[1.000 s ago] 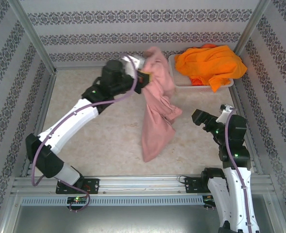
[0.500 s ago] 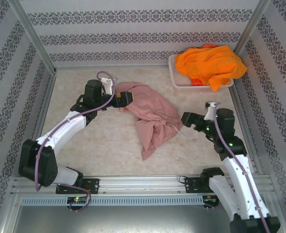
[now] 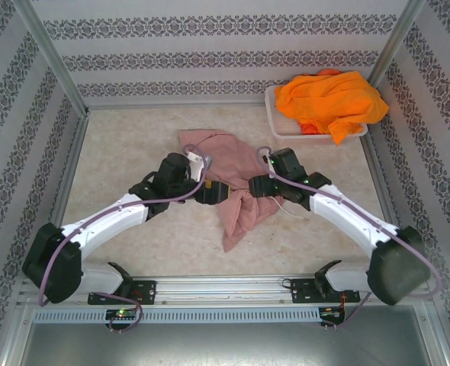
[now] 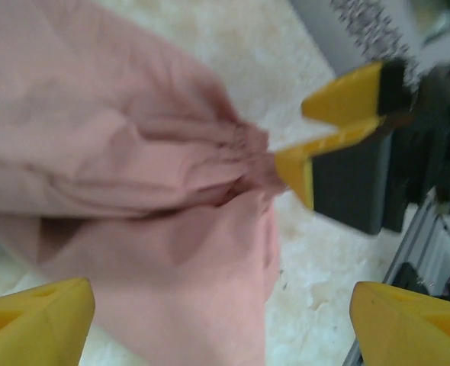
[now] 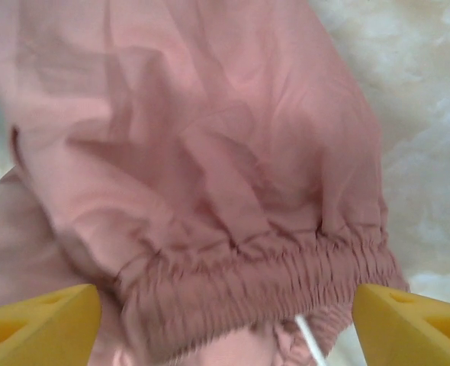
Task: Fold and stack the shorts
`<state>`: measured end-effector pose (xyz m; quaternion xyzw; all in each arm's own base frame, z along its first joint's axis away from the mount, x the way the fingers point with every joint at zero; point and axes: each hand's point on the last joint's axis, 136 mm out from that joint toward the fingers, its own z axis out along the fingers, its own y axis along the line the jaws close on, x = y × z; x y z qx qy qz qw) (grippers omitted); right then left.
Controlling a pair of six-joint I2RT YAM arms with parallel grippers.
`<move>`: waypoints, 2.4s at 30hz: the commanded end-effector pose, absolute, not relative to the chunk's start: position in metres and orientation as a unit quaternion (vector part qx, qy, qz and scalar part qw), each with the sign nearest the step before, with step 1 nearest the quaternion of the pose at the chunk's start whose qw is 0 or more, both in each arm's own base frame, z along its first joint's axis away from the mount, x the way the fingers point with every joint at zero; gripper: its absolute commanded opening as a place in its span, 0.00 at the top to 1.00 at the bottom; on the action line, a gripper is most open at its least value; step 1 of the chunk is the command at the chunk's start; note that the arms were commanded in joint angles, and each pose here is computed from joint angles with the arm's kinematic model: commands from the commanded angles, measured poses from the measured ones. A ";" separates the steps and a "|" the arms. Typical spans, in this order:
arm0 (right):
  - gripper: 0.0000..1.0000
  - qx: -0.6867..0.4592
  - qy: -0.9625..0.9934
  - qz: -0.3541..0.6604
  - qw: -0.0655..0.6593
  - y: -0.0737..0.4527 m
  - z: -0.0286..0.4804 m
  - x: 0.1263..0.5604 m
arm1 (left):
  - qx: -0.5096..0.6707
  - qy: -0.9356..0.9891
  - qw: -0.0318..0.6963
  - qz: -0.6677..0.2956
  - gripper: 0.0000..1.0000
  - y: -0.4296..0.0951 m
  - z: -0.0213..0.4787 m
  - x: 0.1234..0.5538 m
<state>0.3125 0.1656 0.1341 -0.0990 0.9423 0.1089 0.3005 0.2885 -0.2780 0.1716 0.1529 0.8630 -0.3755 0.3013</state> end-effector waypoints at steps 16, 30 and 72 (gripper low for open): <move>0.28 -0.099 0.967 0.112 0.207 0.179 0.079 0.301 | 0.187 0.909 0.215 -0.304 0.27 -0.318 0.078 0.257; 0.90 -0.061 0.975 0.135 0.168 0.185 0.061 0.300 | 0.138 0.931 0.237 -0.242 0.91 -0.300 0.056 0.270; 0.99 -0.119 0.931 0.075 0.336 0.179 0.184 0.339 | 0.011 0.918 0.343 -0.200 1.00 -0.160 0.140 0.307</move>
